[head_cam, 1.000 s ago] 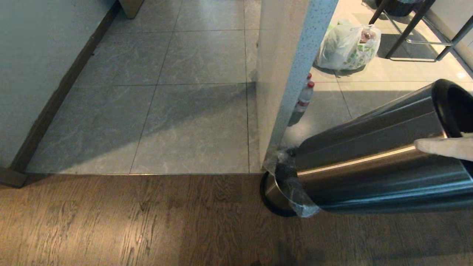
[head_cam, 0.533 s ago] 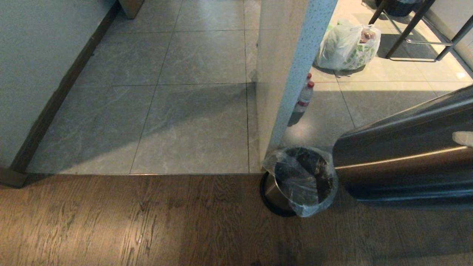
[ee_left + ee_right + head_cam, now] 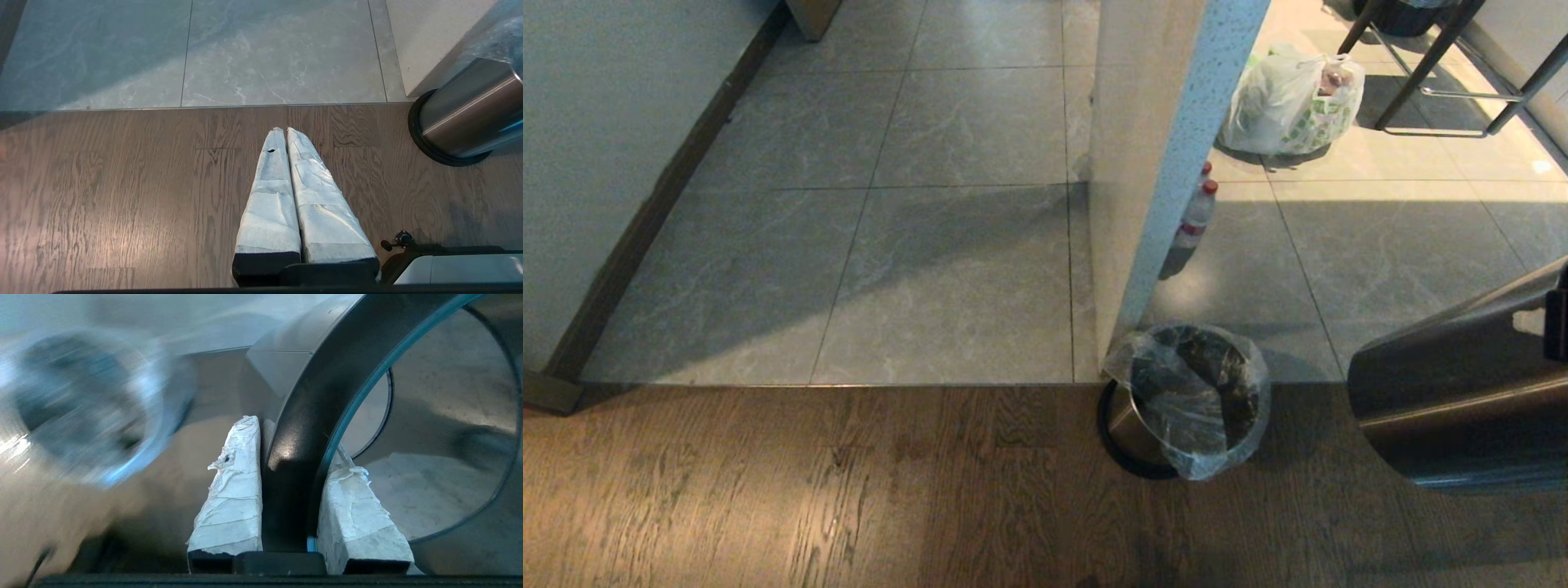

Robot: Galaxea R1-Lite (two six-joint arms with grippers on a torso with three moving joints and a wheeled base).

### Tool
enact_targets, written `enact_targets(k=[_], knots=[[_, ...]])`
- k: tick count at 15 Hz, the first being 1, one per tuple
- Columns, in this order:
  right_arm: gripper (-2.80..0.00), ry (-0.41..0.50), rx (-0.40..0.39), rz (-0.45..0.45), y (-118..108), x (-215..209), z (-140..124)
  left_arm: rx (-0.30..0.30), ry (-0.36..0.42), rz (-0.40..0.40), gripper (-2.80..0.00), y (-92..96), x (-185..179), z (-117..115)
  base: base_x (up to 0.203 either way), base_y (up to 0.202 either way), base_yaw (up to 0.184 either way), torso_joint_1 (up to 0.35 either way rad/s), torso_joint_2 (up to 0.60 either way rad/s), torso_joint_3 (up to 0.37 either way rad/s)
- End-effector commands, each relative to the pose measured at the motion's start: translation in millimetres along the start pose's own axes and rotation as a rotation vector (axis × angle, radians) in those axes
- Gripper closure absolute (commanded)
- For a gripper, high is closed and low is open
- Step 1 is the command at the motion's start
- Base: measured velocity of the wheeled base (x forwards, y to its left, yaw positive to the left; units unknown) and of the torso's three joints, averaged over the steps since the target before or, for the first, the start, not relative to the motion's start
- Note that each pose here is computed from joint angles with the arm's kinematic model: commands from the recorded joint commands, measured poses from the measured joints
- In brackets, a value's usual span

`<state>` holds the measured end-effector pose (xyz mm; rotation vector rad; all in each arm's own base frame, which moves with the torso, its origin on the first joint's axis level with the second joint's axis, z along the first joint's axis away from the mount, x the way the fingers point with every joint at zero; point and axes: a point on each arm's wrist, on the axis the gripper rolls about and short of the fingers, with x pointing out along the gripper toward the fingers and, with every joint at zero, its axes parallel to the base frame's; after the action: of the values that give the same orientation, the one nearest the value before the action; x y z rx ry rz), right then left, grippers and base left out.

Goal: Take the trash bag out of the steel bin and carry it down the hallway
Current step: Place the outer trash can on the ground

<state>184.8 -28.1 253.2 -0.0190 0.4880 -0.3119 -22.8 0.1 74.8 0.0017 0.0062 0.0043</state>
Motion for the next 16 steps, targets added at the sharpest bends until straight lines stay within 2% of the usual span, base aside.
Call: enact_targets(k=[1, 4, 8, 11, 14, 15, 16], knots=[[0.00, 0.116, 0.029, -0.070, -11, 64, -16, 0.000, -0.001, 0.000, 0.00, 0.0, 0, 0, 0.000, 0.000, 0.000, 0.000, 0.00, 0.000], [0.00, 0.181, 0.094, -0.110, -36, 143, -38, 0.000, 0.000, 0.000, 0.00, 0.0, 0, 0, 0.000, 0.000, 0.000, 0.000, 0.00, 0.000], [0.00, 0.197, 0.171, -0.069, -71, 229, -72, 0.000, 0.000, 0.000, 0.00, 0.0, 0, 0, 0.000, 0.000, 0.000, 0.000, 0.00, 0.000], [0.00, 0.120, 0.199, 0.010, -92, 282, -79, 0.000, -0.001, 0.000, 0.00, 0.0, 0, 0, 0.000, 0.000, 0.000, 0.000, 0.00, 0.000], [0.00, 0.071, 0.209, 0.076, -105, 298, -79, 0.000, -0.001, 0.000, 0.00, 0.0, 0, 0, 0.000, 0.000, 0.000, 0.000, 0.00, 0.000], [-0.64, 0.068, 0.205, 0.106, -107, 297, -79, 0.000, 0.000, 0.000, 0.00, 0.0, 0, 0, 0.000, 0.000, 0.000, 0.000, 0.00, 0.000], [-2.80, 0.071, 0.200, 0.128, -109, 297, -82, 0.000, -0.002, 0.000, 0.00, 0.0, 0, 0, 0.000, 0.000, 0.000, 0.000, 0.00, 0.000]])
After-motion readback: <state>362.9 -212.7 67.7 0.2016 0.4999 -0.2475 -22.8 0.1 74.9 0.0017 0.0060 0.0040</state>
